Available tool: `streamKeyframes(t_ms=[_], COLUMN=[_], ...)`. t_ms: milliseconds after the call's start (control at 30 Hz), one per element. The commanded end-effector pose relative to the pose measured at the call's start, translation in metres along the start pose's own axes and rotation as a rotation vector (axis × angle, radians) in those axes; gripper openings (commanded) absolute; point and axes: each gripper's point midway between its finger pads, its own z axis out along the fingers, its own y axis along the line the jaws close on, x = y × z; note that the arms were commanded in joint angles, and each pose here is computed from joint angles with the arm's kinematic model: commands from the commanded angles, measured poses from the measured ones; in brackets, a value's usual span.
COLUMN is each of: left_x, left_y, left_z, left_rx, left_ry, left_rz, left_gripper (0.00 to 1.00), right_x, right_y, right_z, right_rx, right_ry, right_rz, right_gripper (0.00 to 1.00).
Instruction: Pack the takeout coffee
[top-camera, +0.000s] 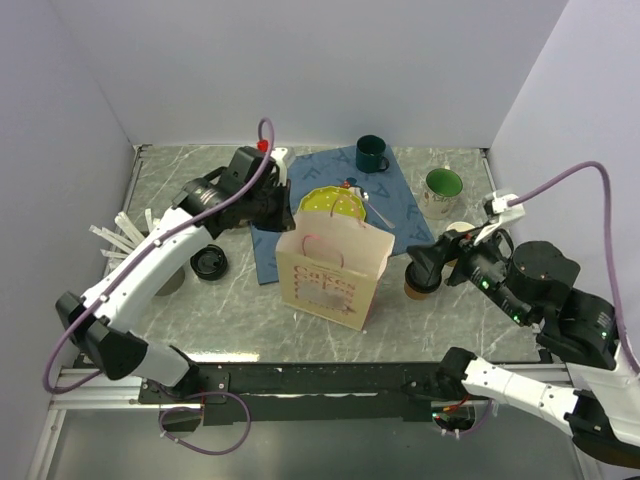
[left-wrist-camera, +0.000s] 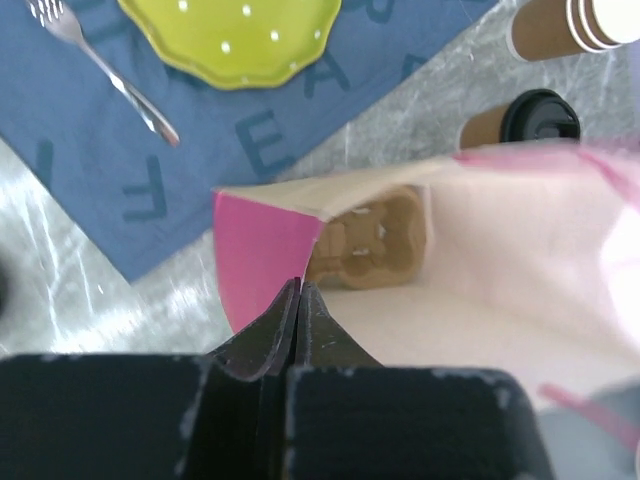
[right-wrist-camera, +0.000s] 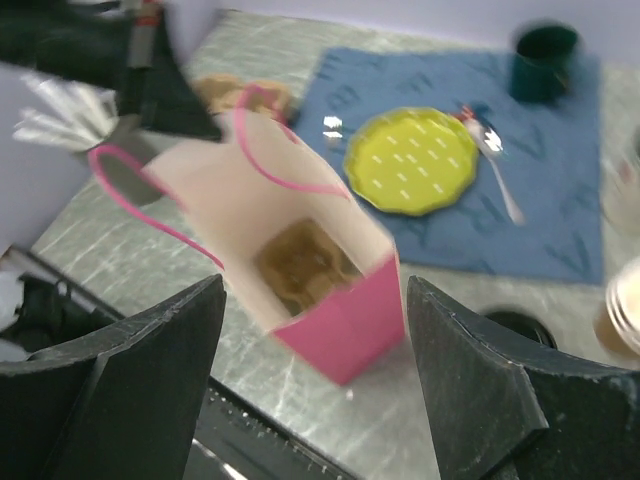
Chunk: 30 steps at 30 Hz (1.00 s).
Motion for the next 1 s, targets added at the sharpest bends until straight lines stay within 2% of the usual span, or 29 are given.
streamKeyframes(t_ms=[0, 167, 267, 400, 433, 533, 600, 700, 767, 967], left_x=[0.01, 0.023, 0.031, 0.038, 0.038, 0.039, 0.038, 0.032, 0.024, 0.032], left_y=[-0.008, -0.004, 0.001, 0.006, 0.006, 0.009, 0.012, 0.013, 0.008, 0.009], left_z=[-0.035, -0.041, -0.044, -0.051, -0.052, -0.058, -0.062, -0.067, -0.072, -0.057], left_rx=[0.036, 0.027, 0.021, 0.008, 0.011, 0.002, -0.008, -0.008, 0.029, 0.052], left_ry=[-0.009, 0.014, 0.007, 0.002, -0.002, -0.025, -0.042, -0.092, -0.142, -0.115], left_rz=[-0.1, -0.145, -0.157, -0.15, -0.148, -0.148, -0.157, -0.155, -0.128, -0.045], left_gripper=[0.01, 0.02, 0.09, 0.32, 0.47, 0.68, 0.71, 0.84, 0.85, 0.84], right_x=[0.01, 0.025, 0.034, 0.049, 0.051, 0.052, 0.056, 0.064, 0.073, 0.113], right_y=[-0.031, -0.044, -0.05, -0.053, -0.053, -0.056, -0.063, -0.08, -0.089, -0.115], right_z=[-0.011, -0.012, -0.011, -0.005, -0.003, 0.005, 0.012, 0.028, 0.038, 0.057], right_rx=[0.21, 0.303, 0.343, 0.402, 0.415, 0.457, 0.496, 0.547, 0.569, 0.661], right_ry=[0.084, 0.146, 0.163, 0.227, 0.243, 0.29, 0.325, 0.367, 0.401, 0.525], right_rz=[0.088, 0.1, 0.114, 0.149, 0.147, 0.139, 0.143, 0.184, 0.236, 0.277], right_gripper=[0.8, 0.79, 0.8, 0.8, 0.79, 0.8, 0.8, 0.82, 0.82, 0.87])
